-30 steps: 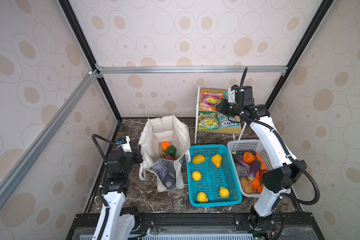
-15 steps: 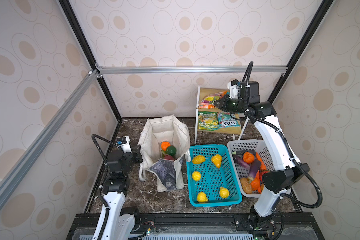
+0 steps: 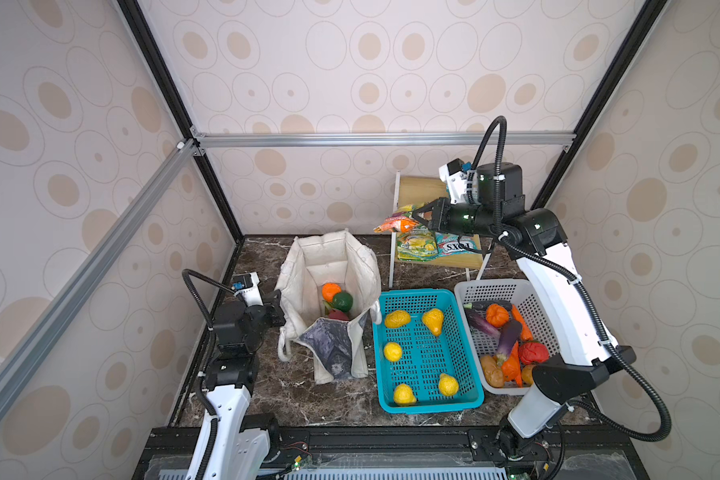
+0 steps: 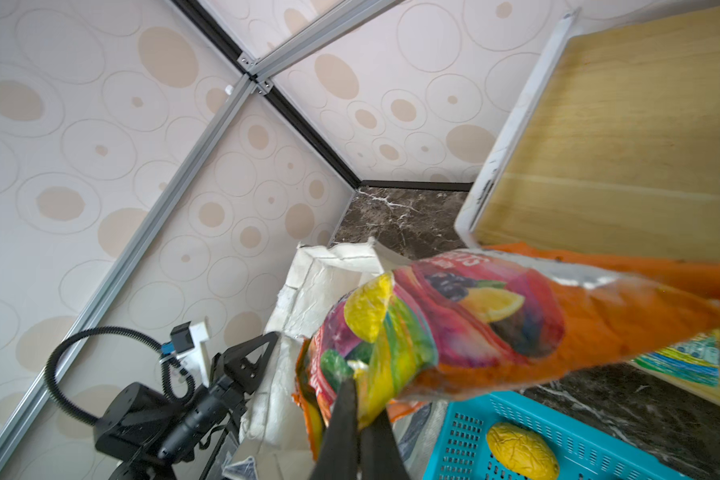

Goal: Place the food into the grocery bag and tie it
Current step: 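Grasp the orange Fox's Fruits bag and lift it off the shelf, then carry the orange candy bag over the tote bag with the right gripper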

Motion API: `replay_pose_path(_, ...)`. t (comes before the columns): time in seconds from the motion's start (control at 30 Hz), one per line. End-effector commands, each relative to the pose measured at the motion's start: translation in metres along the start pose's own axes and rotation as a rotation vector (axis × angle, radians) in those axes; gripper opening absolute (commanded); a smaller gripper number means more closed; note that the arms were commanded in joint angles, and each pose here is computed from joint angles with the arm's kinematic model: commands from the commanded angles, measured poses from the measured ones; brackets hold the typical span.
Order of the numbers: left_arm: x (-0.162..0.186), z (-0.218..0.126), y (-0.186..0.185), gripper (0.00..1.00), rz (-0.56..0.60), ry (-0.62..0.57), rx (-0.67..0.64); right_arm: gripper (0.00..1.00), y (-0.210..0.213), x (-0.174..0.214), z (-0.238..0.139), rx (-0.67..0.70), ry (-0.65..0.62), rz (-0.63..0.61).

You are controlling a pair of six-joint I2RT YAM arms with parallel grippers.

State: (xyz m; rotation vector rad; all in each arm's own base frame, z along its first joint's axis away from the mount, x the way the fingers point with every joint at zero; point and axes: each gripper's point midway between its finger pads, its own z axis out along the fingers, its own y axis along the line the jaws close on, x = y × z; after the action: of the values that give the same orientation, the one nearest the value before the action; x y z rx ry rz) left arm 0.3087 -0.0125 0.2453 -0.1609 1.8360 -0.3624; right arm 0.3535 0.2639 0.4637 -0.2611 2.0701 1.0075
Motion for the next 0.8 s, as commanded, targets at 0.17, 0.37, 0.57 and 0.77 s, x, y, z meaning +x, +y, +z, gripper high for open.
replay_pose_path(0.17, -0.010, -0.005, -0.003, 0.00, 0.030, -0.035, 0.009, 0.00, 0.089, 0.034, -0.009, -0.134, -0.015, -0.133)
replay_pose_path(0.37, -0.012, -0.007, -0.004, 0.00, 0.032, -0.045, 0.010, 0.00, 0.117, 0.072, 0.044, -0.219, 0.100, -0.132)
replay_pose_path(0.57, -0.012, -0.008, -0.004, 0.00, 0.031, -0.047, 0.012, 0.00, 0.107, 0.114, 0.127, -0.222, 0.244, -0.073)
replay_pose_path(0.77, -0.012, -0.008, -0.005, 0.00, 0.031, -0.049, 0.013, 0.00, 0.055, 0.137, 0.199, -0.016, 0.279, -0.143)
